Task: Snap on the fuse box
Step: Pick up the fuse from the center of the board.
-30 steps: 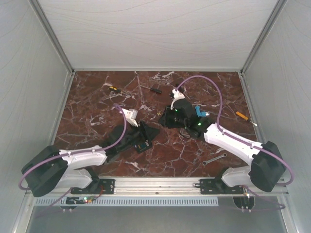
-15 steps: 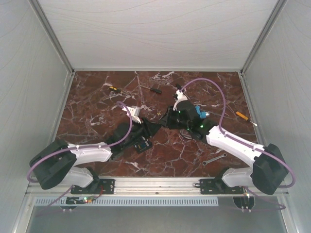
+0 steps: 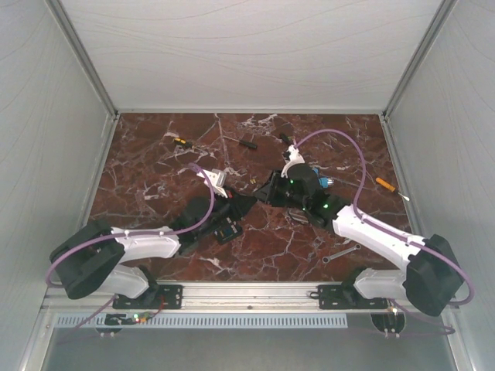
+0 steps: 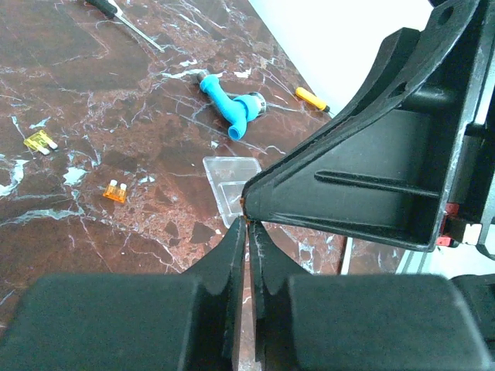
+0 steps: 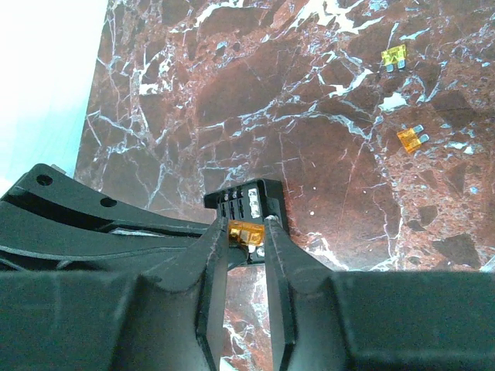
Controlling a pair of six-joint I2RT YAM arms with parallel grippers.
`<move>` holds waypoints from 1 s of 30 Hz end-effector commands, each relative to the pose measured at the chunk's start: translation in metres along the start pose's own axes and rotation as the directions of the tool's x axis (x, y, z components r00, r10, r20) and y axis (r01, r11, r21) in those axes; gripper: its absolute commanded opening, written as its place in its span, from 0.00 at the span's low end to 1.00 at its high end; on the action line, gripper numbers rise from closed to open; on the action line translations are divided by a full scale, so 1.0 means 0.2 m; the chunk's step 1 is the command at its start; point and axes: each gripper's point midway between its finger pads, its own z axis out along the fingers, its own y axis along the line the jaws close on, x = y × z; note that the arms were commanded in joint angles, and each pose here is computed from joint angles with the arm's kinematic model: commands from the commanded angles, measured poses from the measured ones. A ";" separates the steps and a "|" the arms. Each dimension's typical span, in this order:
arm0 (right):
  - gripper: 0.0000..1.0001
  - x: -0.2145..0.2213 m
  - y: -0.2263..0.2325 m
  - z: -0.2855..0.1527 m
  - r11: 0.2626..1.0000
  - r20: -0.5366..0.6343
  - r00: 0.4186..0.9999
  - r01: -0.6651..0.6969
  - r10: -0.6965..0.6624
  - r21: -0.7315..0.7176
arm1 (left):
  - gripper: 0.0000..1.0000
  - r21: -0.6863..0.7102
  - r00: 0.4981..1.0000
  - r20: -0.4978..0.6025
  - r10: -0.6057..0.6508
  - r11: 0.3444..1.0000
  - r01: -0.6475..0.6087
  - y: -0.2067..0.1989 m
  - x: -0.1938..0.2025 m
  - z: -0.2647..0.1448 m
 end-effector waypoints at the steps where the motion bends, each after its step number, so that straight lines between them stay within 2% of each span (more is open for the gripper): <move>1: 0.20 0.01 0.05 -0.03 0.998 -0.004 0.999 -0.032 0.032 -0.058 | 0.00 0.101 0.990 0.140 0.013 0.994 -0.027 -0.15 -0.19 0.03; 7: 0.35 -0.08 0.05 -0.09 0.992 0.057 0.998 -0.011 0.018 -0.124 | 0.00 0.063 0.990 0.144 0.015 0.998 -0.025 -0.09 -0.18 0.00; 13: 0.47 -0.23 0.06 -0.20 0.944 0.117 0.977 0.204 -0.180 -0.257 | 0.00 0.163 0.998 0.056 0.030 0.986 -0.039 -0.07 -0.16 -0.05; 20: 0.48 -0.25 0.17 -0.31 0.803 0.138 0.898 0.437 -0.418 -0.406 | 0.00 0.375 0.995 -0.080 0.064 0.926 -0.029 -0.13 -0.17 -0.19; 27: 0.47 -0.18 0.32 -0.42 0.643 0.144 0.860 0.468 -0.490 -0.606 | 0.00 0.555 0.977 -0.183 0.109 0.832 0.011 -0.28 -0.19 -0.32; 30: 0.47 -0.16 0.36 -0.45 0.606 0.147 0.853 0.467 -0.501 -0.643 | 0.00 0.606 0.974 -0.199 0.111 0.794 0.034 -0.34 -0.20 -0.35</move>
